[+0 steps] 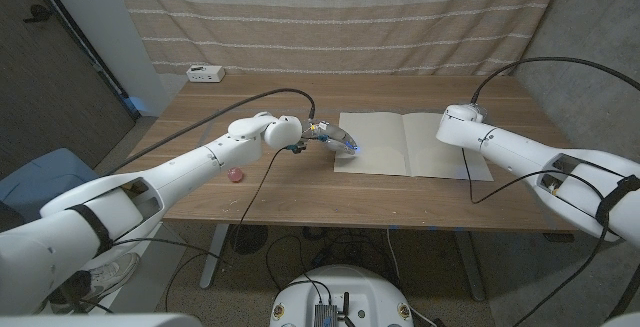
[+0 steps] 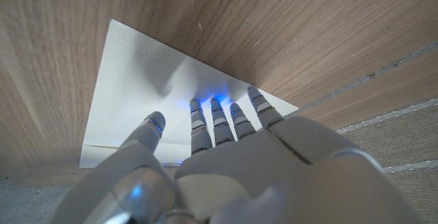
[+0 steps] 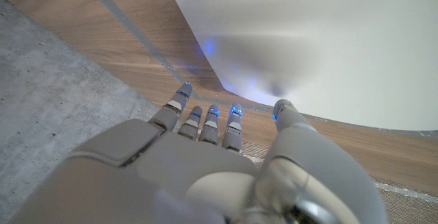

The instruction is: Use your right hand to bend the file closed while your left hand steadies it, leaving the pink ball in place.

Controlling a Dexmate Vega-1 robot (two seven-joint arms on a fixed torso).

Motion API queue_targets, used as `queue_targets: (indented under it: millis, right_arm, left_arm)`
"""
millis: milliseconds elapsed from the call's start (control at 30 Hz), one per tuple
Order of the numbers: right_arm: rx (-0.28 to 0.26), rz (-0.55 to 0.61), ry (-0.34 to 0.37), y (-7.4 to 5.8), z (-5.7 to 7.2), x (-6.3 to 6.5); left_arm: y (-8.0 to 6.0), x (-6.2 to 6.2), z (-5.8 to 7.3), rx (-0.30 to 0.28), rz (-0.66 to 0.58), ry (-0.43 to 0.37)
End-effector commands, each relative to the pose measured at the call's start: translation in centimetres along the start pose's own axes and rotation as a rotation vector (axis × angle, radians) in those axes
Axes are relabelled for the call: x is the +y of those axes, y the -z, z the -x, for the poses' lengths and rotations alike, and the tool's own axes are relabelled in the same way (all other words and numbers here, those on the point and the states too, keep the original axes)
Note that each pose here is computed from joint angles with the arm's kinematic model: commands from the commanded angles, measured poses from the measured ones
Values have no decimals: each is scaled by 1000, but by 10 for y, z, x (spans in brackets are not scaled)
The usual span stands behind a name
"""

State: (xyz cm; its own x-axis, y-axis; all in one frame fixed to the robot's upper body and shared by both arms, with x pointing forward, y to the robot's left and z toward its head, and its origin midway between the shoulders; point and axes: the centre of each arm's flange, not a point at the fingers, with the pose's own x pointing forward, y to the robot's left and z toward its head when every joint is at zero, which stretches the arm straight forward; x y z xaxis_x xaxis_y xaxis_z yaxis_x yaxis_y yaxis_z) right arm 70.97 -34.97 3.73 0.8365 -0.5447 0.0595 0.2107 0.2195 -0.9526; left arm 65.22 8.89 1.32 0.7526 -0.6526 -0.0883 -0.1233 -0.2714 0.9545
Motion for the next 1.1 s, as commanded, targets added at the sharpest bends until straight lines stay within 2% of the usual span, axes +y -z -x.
queue_targets:
  millis: [33,167,400,767,1100]
  right_arm:
    - [93,60,-50,-6,-7,-1]
    - [89,82,-66,-8,-7,0]
    - [48,113,-73,-12,-6,3]
    - [-7,178,41,-19,-1,7]
    - [-17,146,0,-21,-7,10]
  left_arm:
    - [3,1,-4,-2,0,-3]
    - [4,1,-6,-3,8,1]
    - [5,1,-9,-9,10,1]
    - [6,3,-13,-17,20,2]
    - [8,3,-13,-16,24,-2]
